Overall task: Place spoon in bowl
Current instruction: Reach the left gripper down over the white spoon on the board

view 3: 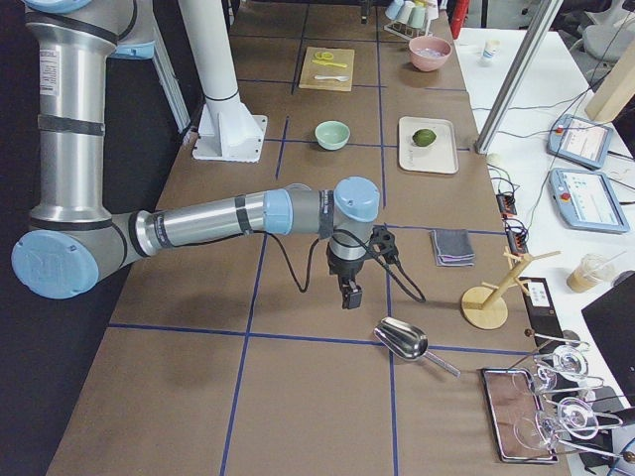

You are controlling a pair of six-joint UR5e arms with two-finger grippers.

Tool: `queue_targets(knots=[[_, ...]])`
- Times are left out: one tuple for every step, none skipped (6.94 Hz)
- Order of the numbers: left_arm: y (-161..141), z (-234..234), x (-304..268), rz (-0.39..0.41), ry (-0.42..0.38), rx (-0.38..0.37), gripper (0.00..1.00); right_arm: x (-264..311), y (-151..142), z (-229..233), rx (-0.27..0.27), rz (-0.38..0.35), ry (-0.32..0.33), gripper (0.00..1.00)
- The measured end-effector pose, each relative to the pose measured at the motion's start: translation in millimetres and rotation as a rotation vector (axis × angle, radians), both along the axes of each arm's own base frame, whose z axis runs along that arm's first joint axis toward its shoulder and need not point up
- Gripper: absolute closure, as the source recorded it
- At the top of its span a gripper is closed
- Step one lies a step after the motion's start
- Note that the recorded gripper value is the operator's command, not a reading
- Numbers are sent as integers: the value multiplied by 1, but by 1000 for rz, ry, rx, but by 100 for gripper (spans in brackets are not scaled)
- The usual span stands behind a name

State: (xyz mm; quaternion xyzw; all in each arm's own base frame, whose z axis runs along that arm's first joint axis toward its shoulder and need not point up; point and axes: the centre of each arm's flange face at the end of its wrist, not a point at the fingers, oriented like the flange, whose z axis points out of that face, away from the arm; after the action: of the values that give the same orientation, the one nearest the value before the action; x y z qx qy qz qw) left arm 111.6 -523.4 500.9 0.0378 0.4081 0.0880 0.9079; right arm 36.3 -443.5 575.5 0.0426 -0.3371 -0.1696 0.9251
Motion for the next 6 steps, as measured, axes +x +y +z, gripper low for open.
queue_targets(knots=[[16, -21, 23, -20, 7, -30, 0, 4, 7, 6, -11, 7, -1, 0], [35, -33, 48, -36, -3, -51, 0, 5, 9, 8, -16, 10, -2, 0], [53, -42, 85, -65, -16, -63, 0, 5, 10, 9, -17, 11, -3, 0], [69, -46, 123, -91, -18, -67, 0, 6, 11, 9, -18, 12, -3, 0], [87, -48, 160, -104, -18, -72, 0, 6, 13, 9, -19, 13, -3, 0], [100, -47, 184, -101, -24, -75, 0, 6, 15, 9, -20, 13, -3, 0]])
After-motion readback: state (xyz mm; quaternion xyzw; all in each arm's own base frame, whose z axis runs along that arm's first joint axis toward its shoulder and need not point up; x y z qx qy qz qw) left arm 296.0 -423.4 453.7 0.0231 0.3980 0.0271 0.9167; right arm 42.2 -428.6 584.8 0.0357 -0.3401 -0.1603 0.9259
